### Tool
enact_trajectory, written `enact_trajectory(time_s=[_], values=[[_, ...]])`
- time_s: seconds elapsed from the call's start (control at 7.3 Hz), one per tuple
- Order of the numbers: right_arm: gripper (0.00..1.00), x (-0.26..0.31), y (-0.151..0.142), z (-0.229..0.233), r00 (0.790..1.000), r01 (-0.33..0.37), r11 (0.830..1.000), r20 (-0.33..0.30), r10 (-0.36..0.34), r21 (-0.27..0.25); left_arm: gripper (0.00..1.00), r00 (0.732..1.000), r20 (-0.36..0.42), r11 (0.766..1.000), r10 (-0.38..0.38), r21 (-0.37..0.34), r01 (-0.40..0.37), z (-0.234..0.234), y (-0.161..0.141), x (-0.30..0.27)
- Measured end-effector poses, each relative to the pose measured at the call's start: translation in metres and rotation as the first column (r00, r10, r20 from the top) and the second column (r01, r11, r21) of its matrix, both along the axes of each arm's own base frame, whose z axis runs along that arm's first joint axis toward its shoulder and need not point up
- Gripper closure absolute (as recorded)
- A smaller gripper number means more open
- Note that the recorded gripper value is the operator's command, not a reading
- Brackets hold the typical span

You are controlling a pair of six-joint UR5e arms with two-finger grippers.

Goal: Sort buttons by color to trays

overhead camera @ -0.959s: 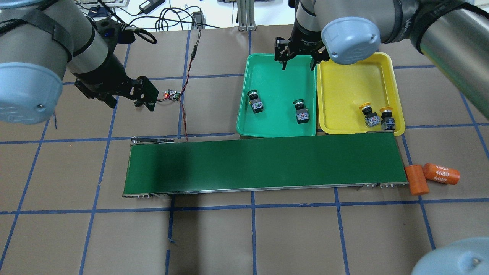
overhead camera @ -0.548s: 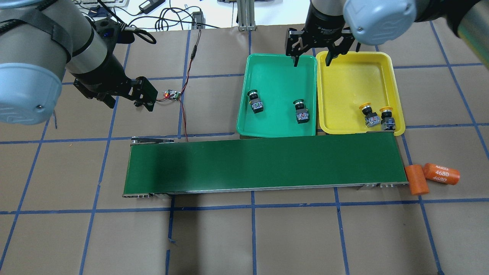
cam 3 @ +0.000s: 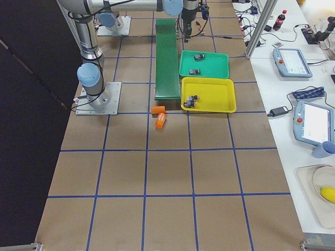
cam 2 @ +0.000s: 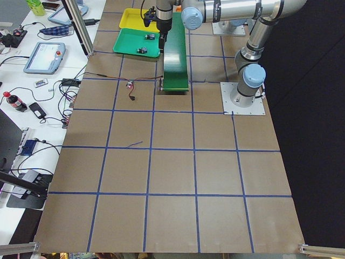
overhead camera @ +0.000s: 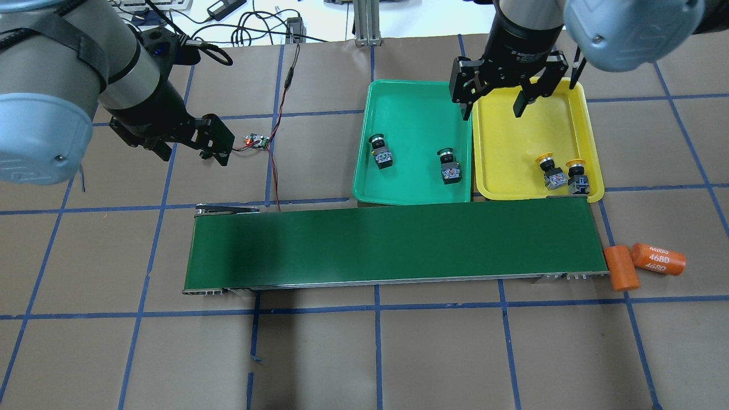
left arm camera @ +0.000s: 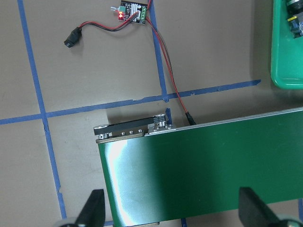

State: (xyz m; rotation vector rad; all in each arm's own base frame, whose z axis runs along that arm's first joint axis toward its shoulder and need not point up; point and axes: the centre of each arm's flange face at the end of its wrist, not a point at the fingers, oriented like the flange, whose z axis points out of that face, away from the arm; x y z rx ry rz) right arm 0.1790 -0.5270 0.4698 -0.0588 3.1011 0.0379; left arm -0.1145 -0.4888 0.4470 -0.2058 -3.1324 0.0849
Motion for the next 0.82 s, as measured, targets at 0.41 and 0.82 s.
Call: enact_trajectory(time_s=[0.41, 0.82], values=[[0.0, -0.0032, 0.0002, 0.0, 1.0, 0.009, 1.0, 0.006, -0.009, -0.024, 0.0, 1.0, 0.0, 1.0, 0.004, -0.008, -0.004, -0.0008, -0.0017, 0.0007], [0.0, -0.0039, -0.0011, -0.0039, 1.0, 0.0, 1.0, 0.004, 0.0, -0.02, 0.0, 1.0, 0.002, 1.0, -0.002, -0.007, 0.002, -0.0012, -0.0016, 0.001]])
